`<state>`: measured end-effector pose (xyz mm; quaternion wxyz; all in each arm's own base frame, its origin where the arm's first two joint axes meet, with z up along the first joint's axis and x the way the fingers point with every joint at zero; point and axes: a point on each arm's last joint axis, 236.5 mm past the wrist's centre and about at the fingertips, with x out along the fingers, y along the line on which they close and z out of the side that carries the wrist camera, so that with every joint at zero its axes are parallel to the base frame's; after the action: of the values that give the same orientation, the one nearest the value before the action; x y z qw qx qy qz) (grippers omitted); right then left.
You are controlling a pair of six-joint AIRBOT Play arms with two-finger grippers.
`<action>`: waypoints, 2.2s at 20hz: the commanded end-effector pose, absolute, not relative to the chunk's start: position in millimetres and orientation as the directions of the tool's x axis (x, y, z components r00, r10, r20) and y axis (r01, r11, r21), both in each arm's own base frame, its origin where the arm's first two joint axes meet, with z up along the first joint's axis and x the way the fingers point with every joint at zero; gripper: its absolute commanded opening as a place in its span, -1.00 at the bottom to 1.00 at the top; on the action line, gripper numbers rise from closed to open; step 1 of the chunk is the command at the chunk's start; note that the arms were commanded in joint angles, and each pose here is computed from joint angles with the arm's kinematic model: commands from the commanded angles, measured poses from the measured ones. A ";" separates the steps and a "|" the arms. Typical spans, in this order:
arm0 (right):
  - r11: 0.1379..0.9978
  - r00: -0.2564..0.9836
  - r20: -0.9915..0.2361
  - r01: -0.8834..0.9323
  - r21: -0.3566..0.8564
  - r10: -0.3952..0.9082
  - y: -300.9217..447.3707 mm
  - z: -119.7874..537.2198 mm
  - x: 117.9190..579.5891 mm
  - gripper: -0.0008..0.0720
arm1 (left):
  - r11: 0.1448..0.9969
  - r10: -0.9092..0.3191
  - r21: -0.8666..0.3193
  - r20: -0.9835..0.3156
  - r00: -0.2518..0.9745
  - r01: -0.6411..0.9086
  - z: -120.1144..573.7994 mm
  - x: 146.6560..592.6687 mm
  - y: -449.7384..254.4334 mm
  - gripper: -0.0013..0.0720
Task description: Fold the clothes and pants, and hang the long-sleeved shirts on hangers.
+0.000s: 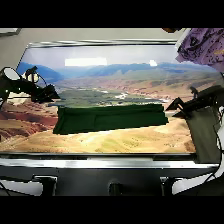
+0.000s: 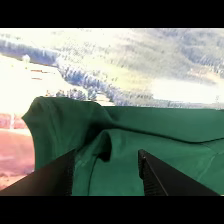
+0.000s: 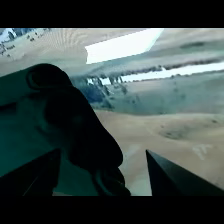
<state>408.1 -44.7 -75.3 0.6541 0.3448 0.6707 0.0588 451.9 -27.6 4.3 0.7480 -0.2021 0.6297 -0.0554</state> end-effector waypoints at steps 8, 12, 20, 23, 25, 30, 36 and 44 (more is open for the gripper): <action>0.675 0.062 -0.729 0.332 0.659 0.681 20.2 -103.7 412.6 0.02 | 0.920 -0.319 -0.356 -0.923 0.215 -0.163 13.3 451.8 -34.9 0.26; 0.703 0.110 -0.753 0.294 0.648 0.648 27.1 -80.0 422.8 -0.89 | 0.919 -0.354 -0.380 -0.914 0.198 -0.110 14.8 449.7 -66.6 -0.79; 0.859 0.339 -0.889 0.301 0.414 0.309 -28.7 60.0 398.7 -0.89 | 0.770 -0.630 -0.638 -0.763 0.146 -0.012 -10.9 445.1 -285.6 -0.90; 0.881 0.413 -0.882 0.300 0.365 0.225 -37.9 99.6 383.2 -0.89 | 0.677 -0.731 -0.736 -0.674 0.103 -0.014 -27.3 418.1 -382.0 -0.91; 0.891 0.456 -0.871 0.297 0.343 0.183 -42.0 119.7 375.3 -0.89 | 0.623 -0.778 -0.782 -0.623 0.079 -0.024 -33.7 397.8 -434.3 -0.91; 0.883 0.485 -0.857 0.310 0.352 0.171 -36.4 145.0 355.6 -0.89 | 0.512 -0.857 -0.857 -0.514 0.035 -0.051 -37.6 364.4 -527.5 -0.91; 0.886 0.494 -0.852 0.301 0.351 0.170 -32.2 156.9 343.4 -0.89 | 0.466 -0.885 -0.878 -0.462 -0.061 -0.111 -59.3 332.5 -588.8 -0.91; 0.871 0.545 -0.824 0.317 0.376 0.157 -34.0 175.2 352.0 -0.89 | 0.499 -0.862 -0.864 -0.487 -0.142 -0.063 -56.2 330.9 -573.7 -0.91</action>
<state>349.4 -34.4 171.0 0.8414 0.2405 0.4820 -0.0442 329.4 -588.7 -59.6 0.5579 -0.3730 0.6519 -0.3530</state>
